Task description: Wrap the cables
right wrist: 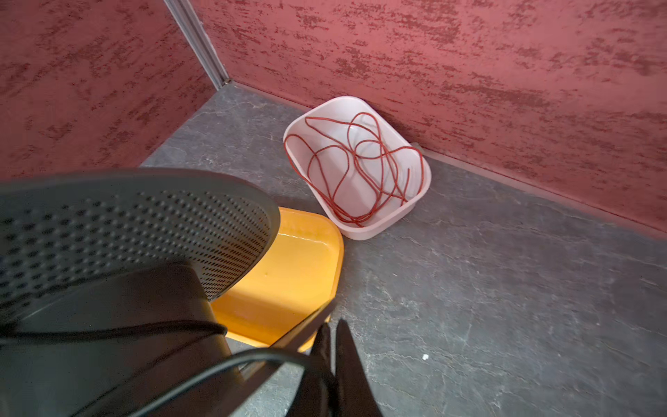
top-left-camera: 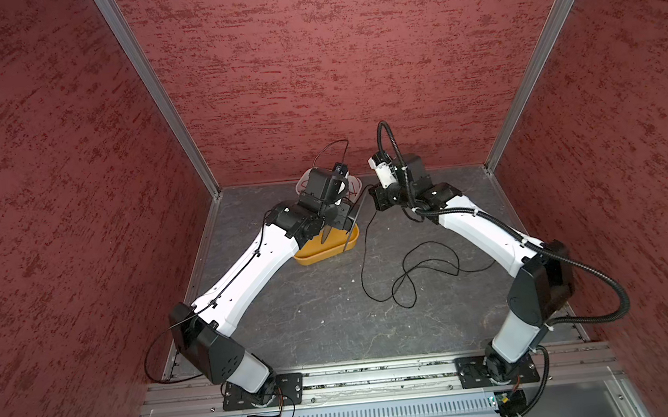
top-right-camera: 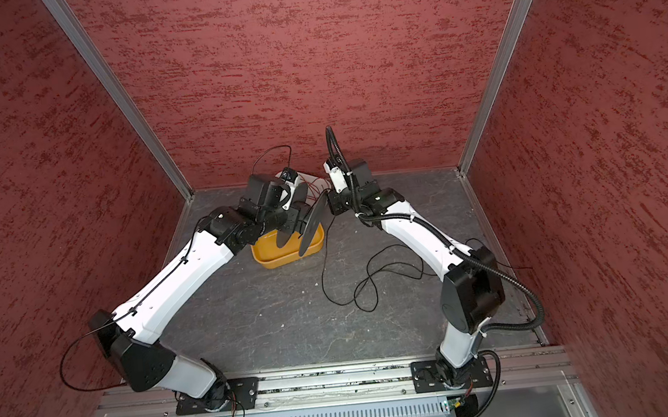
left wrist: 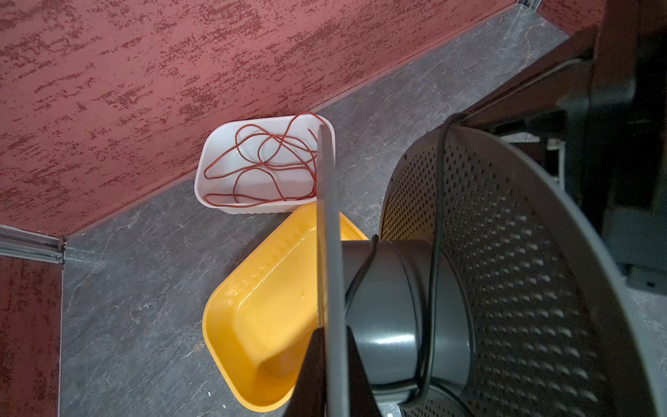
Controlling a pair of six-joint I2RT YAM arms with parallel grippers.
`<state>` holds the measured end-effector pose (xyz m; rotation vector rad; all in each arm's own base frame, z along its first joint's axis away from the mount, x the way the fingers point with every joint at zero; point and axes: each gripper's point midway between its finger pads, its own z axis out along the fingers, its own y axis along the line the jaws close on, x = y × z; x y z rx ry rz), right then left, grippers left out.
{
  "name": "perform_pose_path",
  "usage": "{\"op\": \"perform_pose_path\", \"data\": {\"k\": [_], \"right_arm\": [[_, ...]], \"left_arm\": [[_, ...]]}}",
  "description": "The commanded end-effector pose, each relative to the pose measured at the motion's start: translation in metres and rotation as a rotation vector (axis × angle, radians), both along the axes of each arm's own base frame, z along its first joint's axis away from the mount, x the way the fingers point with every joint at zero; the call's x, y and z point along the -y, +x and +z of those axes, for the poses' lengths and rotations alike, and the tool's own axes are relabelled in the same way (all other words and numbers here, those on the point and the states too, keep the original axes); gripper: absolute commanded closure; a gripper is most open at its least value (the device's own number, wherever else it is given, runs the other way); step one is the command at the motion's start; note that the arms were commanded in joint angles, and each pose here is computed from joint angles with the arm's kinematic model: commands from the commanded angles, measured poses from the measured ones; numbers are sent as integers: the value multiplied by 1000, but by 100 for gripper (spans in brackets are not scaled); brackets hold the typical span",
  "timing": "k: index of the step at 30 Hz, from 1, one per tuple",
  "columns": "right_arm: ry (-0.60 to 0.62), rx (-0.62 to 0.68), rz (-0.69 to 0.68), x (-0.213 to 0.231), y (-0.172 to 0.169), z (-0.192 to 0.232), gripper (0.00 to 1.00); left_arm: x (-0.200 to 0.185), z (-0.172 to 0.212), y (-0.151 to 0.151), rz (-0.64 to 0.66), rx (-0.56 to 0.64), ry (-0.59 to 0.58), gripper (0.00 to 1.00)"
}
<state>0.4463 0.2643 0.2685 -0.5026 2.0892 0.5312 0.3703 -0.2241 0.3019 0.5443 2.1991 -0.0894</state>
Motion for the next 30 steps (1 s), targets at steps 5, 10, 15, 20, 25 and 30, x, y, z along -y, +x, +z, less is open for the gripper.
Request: {"op": "perform_pose_path", "data": {"k": [5,10,15,20,25,30], "right_arm": [[172,-33,76,3,1,-25,85],[264,-10,120,-2,-13,-25,70],[280,6,153,-2,-26,-34,43],[305,17,152,0,-34,-40,20],[347,28,189,-1,-48,-45,12],[419,14,246,-10,-63,-58,13]], "left_arm": [[-18,58,-12,40,36,-237,100],[-25,71,-8,58,15,-330,100],[-33,85,-1,77,-1,-417,100],[-38,92,6,98,-9,-443,100],[-40,90,12,122,-44,-454,100],[-38,94,12,115,-49,-467,100]]}}
